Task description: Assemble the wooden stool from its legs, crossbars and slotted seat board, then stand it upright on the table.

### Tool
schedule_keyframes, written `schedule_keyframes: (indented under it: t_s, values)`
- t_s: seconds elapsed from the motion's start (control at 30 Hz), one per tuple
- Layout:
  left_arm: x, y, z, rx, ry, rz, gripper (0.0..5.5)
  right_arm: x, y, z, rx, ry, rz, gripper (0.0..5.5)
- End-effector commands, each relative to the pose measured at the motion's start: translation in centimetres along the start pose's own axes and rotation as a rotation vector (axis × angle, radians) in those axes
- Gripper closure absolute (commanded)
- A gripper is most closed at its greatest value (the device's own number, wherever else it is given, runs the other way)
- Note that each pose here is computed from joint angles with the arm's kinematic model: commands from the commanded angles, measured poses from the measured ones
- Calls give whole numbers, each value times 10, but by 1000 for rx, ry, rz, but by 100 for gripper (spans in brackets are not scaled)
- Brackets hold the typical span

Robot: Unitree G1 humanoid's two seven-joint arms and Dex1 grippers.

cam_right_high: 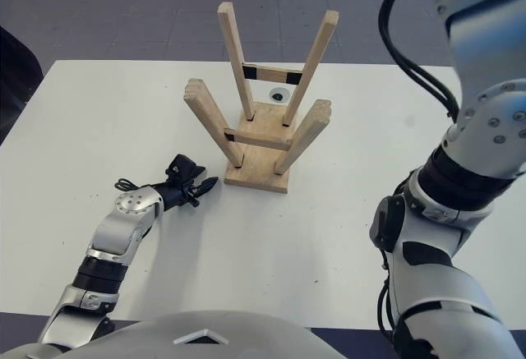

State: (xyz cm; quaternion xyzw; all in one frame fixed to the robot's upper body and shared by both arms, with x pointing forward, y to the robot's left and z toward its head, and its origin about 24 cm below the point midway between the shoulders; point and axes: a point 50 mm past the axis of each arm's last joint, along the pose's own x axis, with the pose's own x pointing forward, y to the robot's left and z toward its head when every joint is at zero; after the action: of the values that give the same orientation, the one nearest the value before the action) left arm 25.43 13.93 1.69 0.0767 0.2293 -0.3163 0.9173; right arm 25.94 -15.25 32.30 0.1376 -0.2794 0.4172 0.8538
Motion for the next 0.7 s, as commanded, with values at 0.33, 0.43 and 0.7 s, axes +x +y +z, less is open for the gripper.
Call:
schedule_keyframes:
  t_s: [0.33, 0.43, 0.7]
  values:
    - [-4, 3, -16, -26, 80, 17, 317, -45, 0, -88, 224, 378, 10, 323]
    - [-5, 4, -17, -27, 80, 19, 317, -20, 13, -52, 184, 237, 89, 323]
    - [-69, 61, 32, -264, -291, 295, 344, -44, -50, -19, -10, 162, -324, 329]
